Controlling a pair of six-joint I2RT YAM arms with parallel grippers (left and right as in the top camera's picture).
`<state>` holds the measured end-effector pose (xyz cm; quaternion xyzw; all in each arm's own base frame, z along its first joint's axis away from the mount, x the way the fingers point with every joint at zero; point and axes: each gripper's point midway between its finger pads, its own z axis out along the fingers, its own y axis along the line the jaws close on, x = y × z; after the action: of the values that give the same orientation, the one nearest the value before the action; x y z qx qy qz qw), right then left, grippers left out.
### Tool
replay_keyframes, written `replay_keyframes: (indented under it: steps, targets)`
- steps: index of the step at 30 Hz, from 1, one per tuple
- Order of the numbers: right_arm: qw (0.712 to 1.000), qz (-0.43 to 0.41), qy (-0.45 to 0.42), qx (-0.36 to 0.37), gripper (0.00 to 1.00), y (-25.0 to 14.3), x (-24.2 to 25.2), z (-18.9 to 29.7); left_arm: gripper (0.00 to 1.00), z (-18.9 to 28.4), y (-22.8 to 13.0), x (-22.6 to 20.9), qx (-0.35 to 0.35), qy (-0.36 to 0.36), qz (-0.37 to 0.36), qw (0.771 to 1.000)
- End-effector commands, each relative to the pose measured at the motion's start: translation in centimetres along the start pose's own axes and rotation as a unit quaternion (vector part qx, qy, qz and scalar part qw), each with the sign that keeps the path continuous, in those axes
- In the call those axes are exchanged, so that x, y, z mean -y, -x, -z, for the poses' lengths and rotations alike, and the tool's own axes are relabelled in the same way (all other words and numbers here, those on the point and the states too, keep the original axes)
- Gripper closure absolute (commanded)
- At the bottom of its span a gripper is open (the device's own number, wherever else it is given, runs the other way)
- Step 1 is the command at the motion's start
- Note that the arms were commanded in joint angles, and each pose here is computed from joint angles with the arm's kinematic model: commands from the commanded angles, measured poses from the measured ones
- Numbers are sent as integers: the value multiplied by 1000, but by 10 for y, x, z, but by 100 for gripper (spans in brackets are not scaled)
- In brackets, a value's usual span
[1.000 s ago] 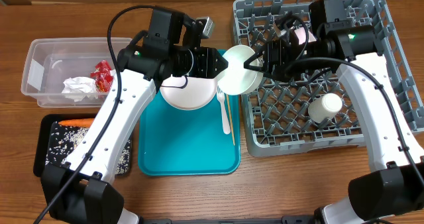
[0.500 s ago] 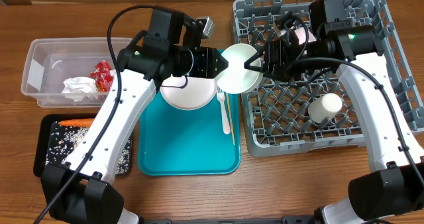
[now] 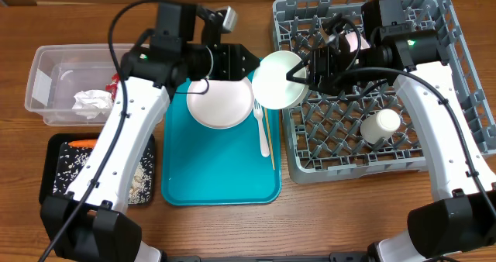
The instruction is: Sort waste into correct bins and load items into the dishwasher
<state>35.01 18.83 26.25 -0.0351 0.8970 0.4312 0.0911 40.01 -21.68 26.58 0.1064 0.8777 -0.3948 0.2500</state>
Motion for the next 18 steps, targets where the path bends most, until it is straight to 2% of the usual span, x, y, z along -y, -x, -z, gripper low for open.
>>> replay_keyframes:
  steps: [1,13,16,18]
  targets:
    - [1000,16,-12,11,51,1,-2,3,54,24,13,17,27,-15,-21,999]
    - [990,46,-112,78,52,32,23,15,53,36,2,-25,16,83,14,996]
    - [982,55,-149,107,52,45,29,25,48,38,-1,-38,15,121,21,992]
    - [974,61,-177,129,52,54,33,33,37,40,-4,-45,11,142,27,990]
